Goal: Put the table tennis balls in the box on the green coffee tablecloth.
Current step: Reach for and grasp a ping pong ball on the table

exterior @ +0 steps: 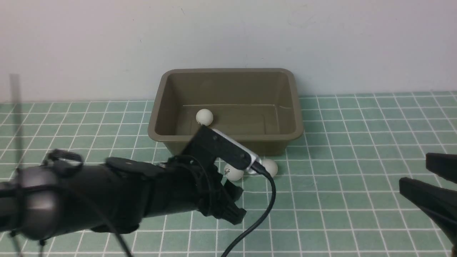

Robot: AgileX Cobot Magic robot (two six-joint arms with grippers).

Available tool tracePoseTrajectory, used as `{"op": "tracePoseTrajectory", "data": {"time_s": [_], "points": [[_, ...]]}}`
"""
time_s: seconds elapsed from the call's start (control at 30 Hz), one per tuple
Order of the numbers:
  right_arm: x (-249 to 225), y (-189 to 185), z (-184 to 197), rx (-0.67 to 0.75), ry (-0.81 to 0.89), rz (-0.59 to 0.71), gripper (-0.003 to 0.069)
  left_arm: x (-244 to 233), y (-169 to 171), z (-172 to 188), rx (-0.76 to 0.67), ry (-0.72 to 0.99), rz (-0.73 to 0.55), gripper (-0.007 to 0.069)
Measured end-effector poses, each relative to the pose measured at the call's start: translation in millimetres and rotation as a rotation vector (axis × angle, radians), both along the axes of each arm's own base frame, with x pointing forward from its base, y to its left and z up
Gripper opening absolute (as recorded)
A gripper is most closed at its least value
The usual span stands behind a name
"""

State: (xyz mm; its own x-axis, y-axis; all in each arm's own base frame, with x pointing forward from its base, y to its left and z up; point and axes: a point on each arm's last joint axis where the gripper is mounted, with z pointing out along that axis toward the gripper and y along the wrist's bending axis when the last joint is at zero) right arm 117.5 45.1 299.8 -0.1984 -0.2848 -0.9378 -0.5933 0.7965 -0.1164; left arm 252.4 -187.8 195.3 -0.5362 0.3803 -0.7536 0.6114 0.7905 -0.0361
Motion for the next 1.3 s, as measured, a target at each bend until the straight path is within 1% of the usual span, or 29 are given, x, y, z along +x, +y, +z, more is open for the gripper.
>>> {"op": "tracePoseTrajectory", "data": {"time_s": [0.03, 0.07, 0.13, 0.17, 0.2, 0.3, 0.47, 0.6, 0.8, 0.93, 1.13, 1.2, 1.27, 1.3], "points": [[0.0, 0.0, 0.0, 0.0, 0.0, 0.0, 0.0388, 0.7, -0.5, -3.8, 0.007, 0.01, 0.0, 0.0353], [-0.1, 0.0, -0.1, -0.001, 0.0, 0.001, 0.0388, 7.3, -5.3, -19.8, 0.027, 0.053, 0.008, 0.0363], [-0.1, 0.0, -0.1, -0.001, 0.0, 0.001, 0.0388, 16.4, -12.3, -29.8, 0.024, 0.084, 0.027, 0.0394], [-0.1, 0.0, -0.1, -0.001, 0.0, 0.001, 0.0388, 16.4, -12.3, -29.8, 0.024, 0.084, 0.027, 0.0394], [-0.1, 0.0, -0.1, -0.001, 0.0, 0.001, 0.0388, 24.0, -17.8, -32.6, 0.012, 0.093, 0.041, 0.0423], [-0.1, 0.1, -0.1, -0.001, 0.001, 0.002, 0.0388, 34.3, -24.9, -34.1, -0.009, 0.099, 0.064, 0.0472], [-0.9, 1.0, -0.5, 0.0, 0.007, 0.014, 0.0388, 50.9, -32.4, -36.2, -0.011, 0.088, 0.12, 0.0491], [-1.2, 1.4, -0.6, 0.001, 0.009, 0.019, 0.0388, 59.5, -34.7, -39.6, 0.005, 0.077, 0.149, 0.0491], [-1.7, 1.9, -0.8, 0.001, 0.012, 0.025, 0.0388, 70.8, -39.2, -50.1, 0.027, 0.076, 0.158, 0.0491], [-2.1, 2.3, -1.1, 0.001, 0.016, 0.033, 0.0388, 77.1, -34.1, -60.9, 0.049, 0.091, 0.183, 0.0491], [-2.5, 2.6, -1.3, -0.001, 0.019, 0.038, 0.0388, 81.4, -27.8, -65.1, 0.07, 0.091, 0.206, 0.0486], [-2.5, 2.7, -1.4, -0.001, 0.019, 0.039, 0.0388, 81.7, -27.4, -65.1, 0.077, 0.086, 0.199, 0.0468], [-2.5, 2.7, -1.4, -0.001, 0.019, 0.039, 0.0388, 81.7, -27.3, -65.1, 0.089, 0.079, 0.186, 0.0412], [-2.5, 2.7, -1.4, -0.001, 0.019, 0.039, 0.0388, 81.7, -27.2, -65.1, 0.091, 0.077, 0.186, 0.0369]]}}
